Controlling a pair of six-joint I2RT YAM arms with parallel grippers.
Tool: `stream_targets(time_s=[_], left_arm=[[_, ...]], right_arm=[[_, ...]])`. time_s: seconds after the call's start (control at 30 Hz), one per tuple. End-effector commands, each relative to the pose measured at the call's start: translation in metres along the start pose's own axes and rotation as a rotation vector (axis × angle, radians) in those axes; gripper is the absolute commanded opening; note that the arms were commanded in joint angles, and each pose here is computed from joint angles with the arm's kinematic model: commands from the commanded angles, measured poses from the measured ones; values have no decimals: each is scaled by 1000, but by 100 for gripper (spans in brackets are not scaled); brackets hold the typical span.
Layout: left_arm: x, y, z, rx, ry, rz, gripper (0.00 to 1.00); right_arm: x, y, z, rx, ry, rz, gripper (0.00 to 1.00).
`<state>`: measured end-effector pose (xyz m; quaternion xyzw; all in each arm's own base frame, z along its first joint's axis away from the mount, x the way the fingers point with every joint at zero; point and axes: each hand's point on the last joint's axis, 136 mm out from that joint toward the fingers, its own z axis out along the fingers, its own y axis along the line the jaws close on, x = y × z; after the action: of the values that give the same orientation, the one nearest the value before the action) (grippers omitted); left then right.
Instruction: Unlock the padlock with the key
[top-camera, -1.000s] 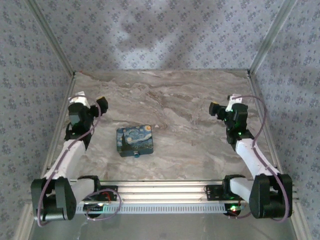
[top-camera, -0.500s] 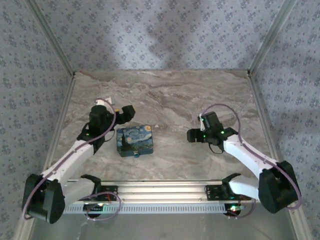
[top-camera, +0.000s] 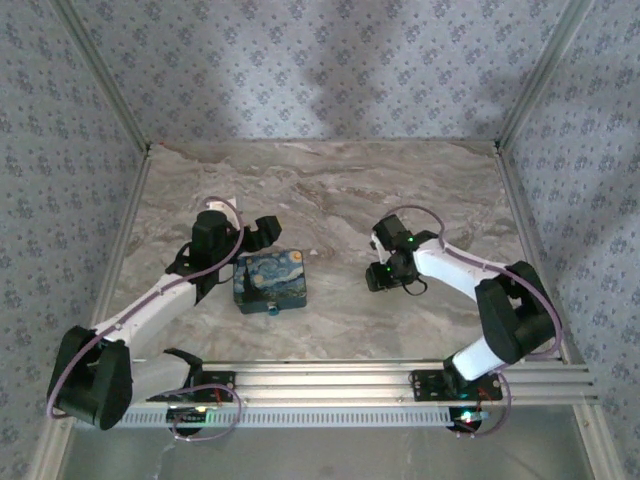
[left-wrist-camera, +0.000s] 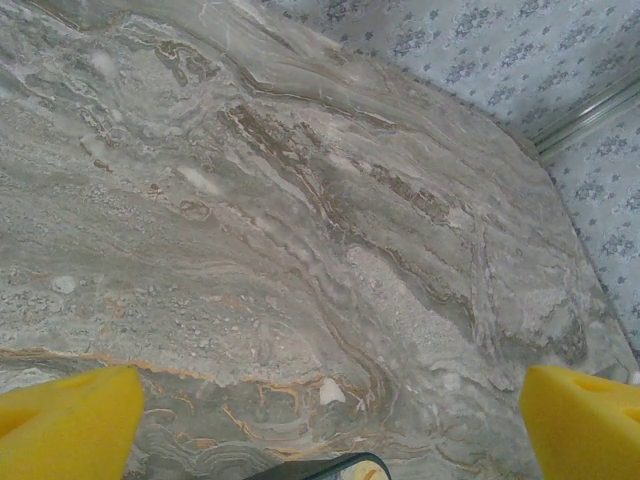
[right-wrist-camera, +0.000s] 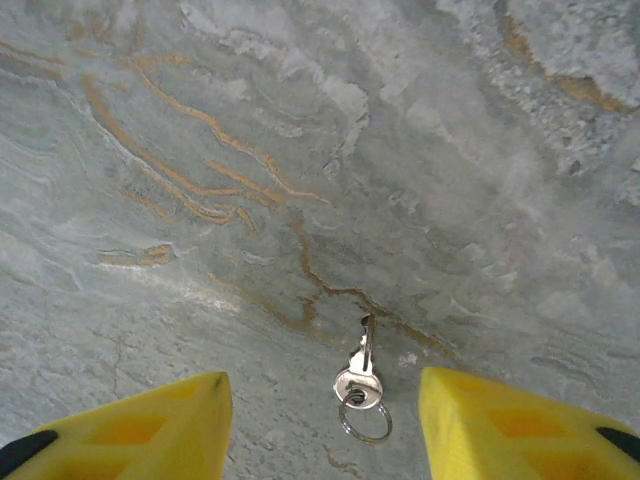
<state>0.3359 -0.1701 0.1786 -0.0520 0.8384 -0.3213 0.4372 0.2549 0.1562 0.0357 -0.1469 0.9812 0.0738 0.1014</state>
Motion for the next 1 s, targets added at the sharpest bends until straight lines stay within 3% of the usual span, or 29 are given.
stream_targets(time_s=[0.0,0.53,0.97], left_arm=[[-19,-16,-5,37,-57,7,97],[-20,-15,-7,22,-59,13,98],[-21,-15,-8,19,-60,12,98]], right_arm=[[5,-3,2,38,55,-23,49],[27,-8,13,102,162,-3,38],[25,-5,16,97,156,-3,30]])
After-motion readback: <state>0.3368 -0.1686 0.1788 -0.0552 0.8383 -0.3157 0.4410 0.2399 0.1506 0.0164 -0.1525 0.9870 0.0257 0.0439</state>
